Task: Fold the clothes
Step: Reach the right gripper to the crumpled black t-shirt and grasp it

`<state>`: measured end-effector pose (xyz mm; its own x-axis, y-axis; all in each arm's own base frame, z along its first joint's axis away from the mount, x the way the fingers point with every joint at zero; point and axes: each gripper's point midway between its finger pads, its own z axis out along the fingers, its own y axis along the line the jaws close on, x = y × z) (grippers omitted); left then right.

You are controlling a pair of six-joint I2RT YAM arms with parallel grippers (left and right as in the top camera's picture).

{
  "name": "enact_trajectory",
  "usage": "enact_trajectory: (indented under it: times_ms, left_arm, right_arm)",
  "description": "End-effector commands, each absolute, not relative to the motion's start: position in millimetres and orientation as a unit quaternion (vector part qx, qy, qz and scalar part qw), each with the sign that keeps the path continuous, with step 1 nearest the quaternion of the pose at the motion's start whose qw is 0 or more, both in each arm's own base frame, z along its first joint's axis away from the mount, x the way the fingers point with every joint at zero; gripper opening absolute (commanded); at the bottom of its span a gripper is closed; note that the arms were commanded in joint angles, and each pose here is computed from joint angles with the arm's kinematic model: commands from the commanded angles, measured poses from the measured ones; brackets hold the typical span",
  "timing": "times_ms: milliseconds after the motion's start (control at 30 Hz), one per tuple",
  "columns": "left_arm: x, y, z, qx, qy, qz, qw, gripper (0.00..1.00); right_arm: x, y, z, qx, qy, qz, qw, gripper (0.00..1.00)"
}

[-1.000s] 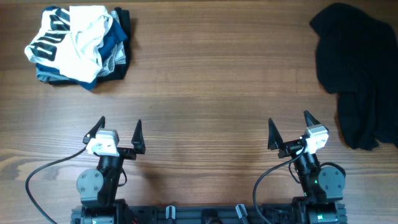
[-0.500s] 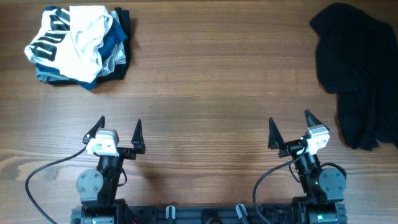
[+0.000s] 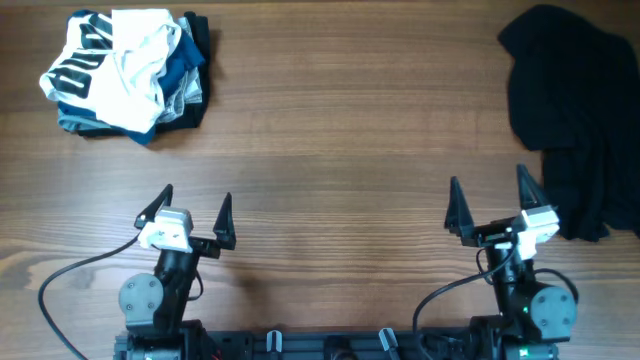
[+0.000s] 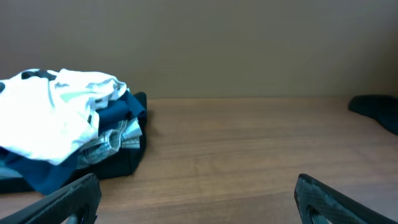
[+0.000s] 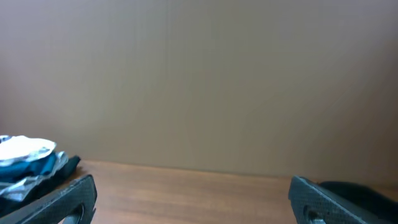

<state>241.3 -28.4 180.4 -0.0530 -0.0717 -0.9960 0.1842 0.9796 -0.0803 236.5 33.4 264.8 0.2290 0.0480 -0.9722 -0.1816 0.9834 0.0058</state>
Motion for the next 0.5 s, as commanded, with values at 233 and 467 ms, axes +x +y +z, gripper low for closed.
enact_trajectory:
  times_ms: [233,467]
  left_arm:
    - [262.7,-33.2,238.6,0.035,0.78,-0.115,0.614,1.0]
    - [305.7,-41.9,263.6,0.033,0.847,-0.152,0.508,1.0]
  right_arm:
    - [293.4,43.0,326.3,-0.069,0.693,0.085,0.713,1.0]
    - [352.5,60.1,335.5,-0.105,0.786,0.109,0.599,1.0]
